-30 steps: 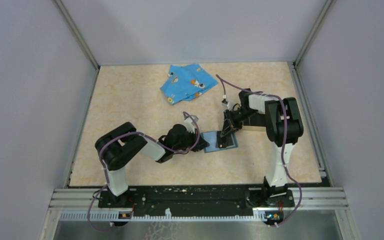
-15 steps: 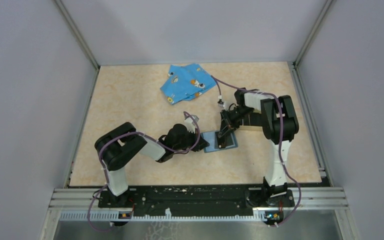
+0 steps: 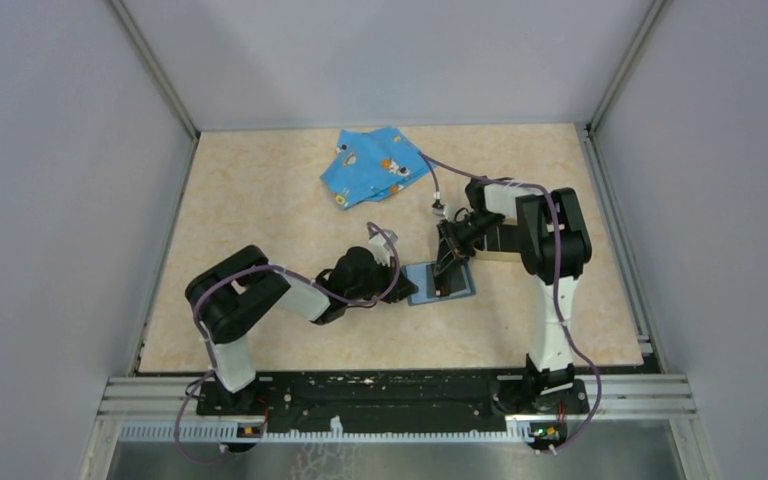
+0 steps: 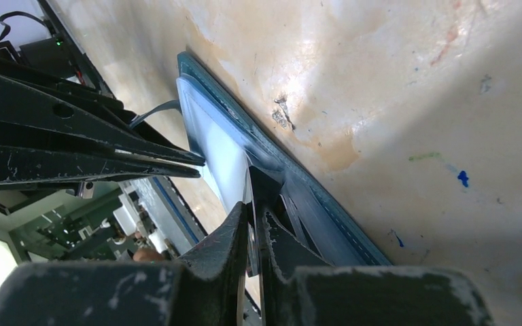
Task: Put the credit cards into the card holder
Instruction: Insert the credit card into the card holder.
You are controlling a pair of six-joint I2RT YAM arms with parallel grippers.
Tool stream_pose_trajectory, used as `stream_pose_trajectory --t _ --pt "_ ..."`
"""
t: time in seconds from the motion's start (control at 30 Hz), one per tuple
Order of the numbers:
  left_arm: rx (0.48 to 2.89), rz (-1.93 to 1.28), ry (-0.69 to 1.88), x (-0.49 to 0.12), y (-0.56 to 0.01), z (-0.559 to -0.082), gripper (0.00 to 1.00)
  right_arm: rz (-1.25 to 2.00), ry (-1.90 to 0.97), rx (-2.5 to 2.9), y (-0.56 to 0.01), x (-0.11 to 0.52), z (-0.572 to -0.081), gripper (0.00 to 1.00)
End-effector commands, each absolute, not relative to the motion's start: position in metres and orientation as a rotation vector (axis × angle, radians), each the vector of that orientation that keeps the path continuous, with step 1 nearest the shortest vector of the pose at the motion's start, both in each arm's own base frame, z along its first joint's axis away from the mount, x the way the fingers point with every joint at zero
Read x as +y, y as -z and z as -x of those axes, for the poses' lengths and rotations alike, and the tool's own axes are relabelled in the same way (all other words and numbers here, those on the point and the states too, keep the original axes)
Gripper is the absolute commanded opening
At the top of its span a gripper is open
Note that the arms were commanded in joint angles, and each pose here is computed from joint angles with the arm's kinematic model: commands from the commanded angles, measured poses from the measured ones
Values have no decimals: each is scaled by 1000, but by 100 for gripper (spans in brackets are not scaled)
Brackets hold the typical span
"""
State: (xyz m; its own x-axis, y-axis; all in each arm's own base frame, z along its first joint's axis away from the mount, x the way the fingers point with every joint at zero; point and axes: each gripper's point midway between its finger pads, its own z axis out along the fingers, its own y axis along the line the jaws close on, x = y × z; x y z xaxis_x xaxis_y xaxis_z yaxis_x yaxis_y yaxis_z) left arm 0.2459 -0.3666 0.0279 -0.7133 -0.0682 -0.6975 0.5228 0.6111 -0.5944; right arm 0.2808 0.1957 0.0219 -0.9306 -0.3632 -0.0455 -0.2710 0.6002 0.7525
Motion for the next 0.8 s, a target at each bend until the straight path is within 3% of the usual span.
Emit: stream_pose_trajectory --t 0.0,0.17,0.33,0.77 --pt "2167 -387 1075 -362 -32 -240 16 -646 1142 -2746 -1 190 -286 9" --pt "2083 -393 1235 -374 -78 -229 30 -652 1147 -2751 -2 191 -287 9" --pt "2035 -439 1292 -403 -110 -217 34 -654 1146 -2755 -1 191 -287 10" --pt "2175 -292 818 -445 -71 -247 33 -653 1141 -2759 1 190 -287 10"
